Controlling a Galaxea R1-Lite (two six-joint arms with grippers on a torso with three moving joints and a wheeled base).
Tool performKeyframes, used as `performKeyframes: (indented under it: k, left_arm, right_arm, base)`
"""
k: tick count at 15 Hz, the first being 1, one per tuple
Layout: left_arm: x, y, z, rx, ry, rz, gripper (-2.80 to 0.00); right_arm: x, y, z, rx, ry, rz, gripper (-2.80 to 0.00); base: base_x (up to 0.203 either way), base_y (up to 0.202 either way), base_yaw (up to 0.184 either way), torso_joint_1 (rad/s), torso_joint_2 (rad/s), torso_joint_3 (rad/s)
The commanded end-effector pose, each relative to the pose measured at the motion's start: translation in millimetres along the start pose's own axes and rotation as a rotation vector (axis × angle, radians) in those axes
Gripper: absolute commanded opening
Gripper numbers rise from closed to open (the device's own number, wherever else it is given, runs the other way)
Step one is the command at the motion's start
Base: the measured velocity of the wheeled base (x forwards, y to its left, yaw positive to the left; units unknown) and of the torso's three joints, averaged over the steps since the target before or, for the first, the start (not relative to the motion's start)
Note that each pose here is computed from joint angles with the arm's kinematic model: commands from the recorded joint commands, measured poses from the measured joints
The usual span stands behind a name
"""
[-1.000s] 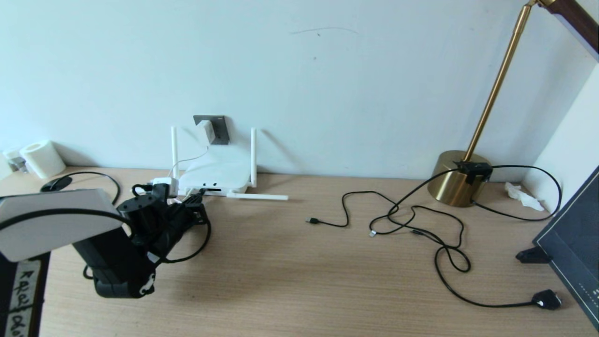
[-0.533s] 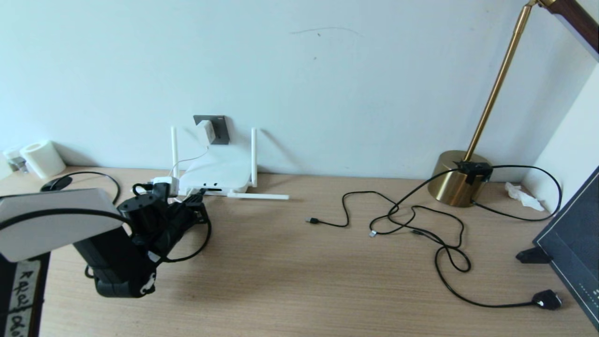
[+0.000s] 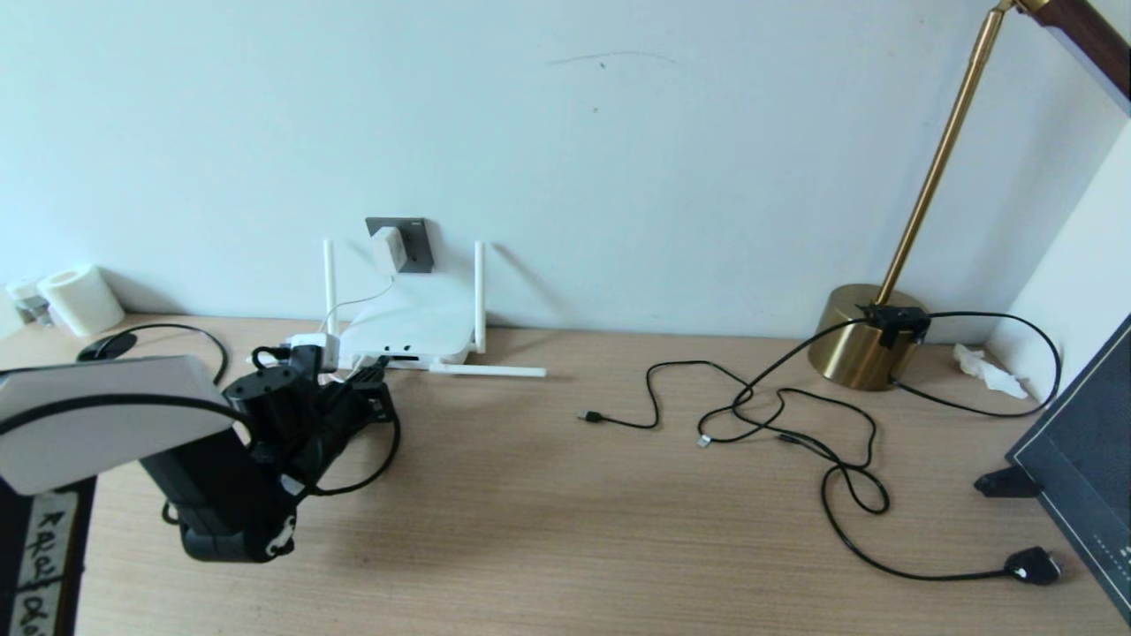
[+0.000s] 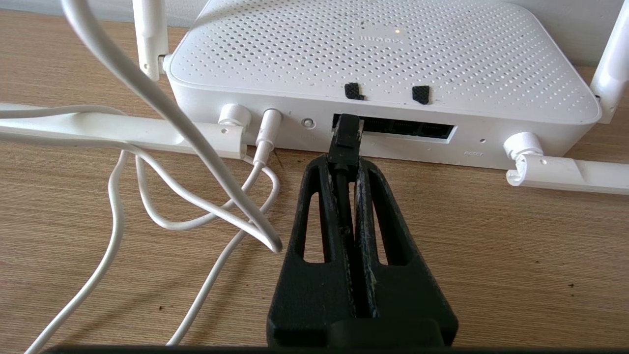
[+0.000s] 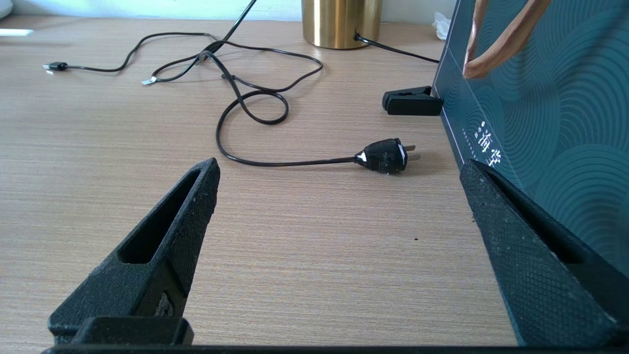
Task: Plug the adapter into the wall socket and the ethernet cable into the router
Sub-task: Plug cable into router interface
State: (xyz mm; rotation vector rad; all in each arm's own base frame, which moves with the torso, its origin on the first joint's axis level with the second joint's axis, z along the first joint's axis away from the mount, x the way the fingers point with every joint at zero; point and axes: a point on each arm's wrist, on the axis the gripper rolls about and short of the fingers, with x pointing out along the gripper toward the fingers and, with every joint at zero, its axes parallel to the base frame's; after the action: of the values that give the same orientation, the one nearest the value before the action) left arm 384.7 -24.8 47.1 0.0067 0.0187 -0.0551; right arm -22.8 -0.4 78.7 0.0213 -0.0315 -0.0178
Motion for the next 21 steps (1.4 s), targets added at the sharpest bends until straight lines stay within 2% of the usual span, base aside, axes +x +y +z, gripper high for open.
performKeyframes:
  k: [1, 21]
  left_arm:
    - [0.0, -2.7, 0.0, 0.0, -0.005, -0.006, -2.8]
    - [5.9, -2.7, 1.2, 0.0, -0.002, -0.002, -2.8]
  right_arm:
    - [0.7, -0.1, -3.0, 0.0, 0.01, -0.001, 0.0]
    - [0.7, -0.1, -3.0, 0.0, 0.01, -0.001, 0.0]
  base:
    - [0.0, 0.0, 0.0, 0.0, 0.0, 0.0]
    - [0.0, 0.0, 0.0, 0.0, 0.0, 0.0]
